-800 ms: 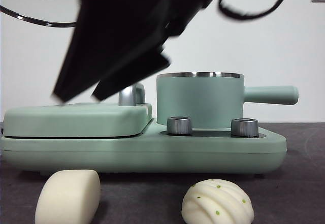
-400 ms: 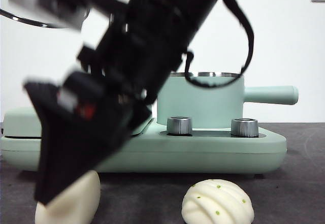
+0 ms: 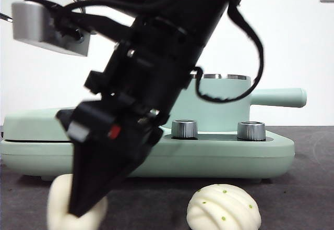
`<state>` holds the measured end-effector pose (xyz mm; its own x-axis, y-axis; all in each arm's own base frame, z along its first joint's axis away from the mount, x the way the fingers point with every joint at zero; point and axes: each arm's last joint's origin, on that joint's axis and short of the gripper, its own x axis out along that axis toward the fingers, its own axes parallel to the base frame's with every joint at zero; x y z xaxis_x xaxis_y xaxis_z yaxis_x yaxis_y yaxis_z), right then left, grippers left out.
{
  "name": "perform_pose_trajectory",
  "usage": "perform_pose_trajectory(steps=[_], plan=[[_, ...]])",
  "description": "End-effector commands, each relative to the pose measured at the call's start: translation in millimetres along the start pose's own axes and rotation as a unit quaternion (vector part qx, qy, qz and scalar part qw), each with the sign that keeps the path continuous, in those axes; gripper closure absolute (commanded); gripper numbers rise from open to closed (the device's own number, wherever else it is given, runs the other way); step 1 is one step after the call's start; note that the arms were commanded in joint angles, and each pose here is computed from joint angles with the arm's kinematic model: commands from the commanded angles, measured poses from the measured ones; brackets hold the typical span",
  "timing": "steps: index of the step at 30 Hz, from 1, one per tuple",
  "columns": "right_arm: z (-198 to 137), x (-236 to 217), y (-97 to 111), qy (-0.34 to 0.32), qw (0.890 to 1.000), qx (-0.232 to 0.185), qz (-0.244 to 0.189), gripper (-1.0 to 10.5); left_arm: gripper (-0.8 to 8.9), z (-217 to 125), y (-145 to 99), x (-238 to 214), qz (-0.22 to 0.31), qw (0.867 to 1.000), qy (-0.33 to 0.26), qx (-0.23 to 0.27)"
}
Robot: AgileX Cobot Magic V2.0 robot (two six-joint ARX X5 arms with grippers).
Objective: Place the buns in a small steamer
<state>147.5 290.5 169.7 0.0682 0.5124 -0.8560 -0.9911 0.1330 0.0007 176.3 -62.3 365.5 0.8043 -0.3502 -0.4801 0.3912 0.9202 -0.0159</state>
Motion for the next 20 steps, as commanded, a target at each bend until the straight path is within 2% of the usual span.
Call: perform_pose_trajectory(steps=[1,5,8,12,15,17,20], plan=[[9.8,-19.4,1.9,-0.009,1.0,0.02,0.0,8.1,8.03,8.1,-0.3,-2.4,0.001,1.0,-0.025,0.0],[14.9,-63.6,-1.4,-0.026,0.999,0.044,-0.013,8.1,8.03,9.0,-0.3,-2.3,0.001,1.0,-0.029,0.001],[17.4,-105.4,-7.7,-0.054,0.994,0.085,-0.033,8.1,8.03,9.8,-0.2,-2.3,0.001,0.999,-0.034,0.001],[16.5,-161.6,-23.2,-0.096,0.98,0.157,-0.071,8.0,8.03,10.3,-0.2,-2.3,0.001,0.999,-0.036,0.001],[13.4,-196.0,-41.6,-0.114,0.967,0.204,-0.104,7.4,8.03,10.7,-0.2,-2.2,0.001,0.999,-0.038,0.001],[10.5,-212.6,-55.6,-0.124,0.957,0.229,-0.127,7.0,8.03,10.8,-0.2,-2.2,0.001,0.999,-0.039,0.001],[7.8,-226.5,-78.4,-0.14,0.944,0.254,-0.159,7.1,8.03,10.8,-0.2,-2.2,0.001,0.999,-0.038,-0.001]])
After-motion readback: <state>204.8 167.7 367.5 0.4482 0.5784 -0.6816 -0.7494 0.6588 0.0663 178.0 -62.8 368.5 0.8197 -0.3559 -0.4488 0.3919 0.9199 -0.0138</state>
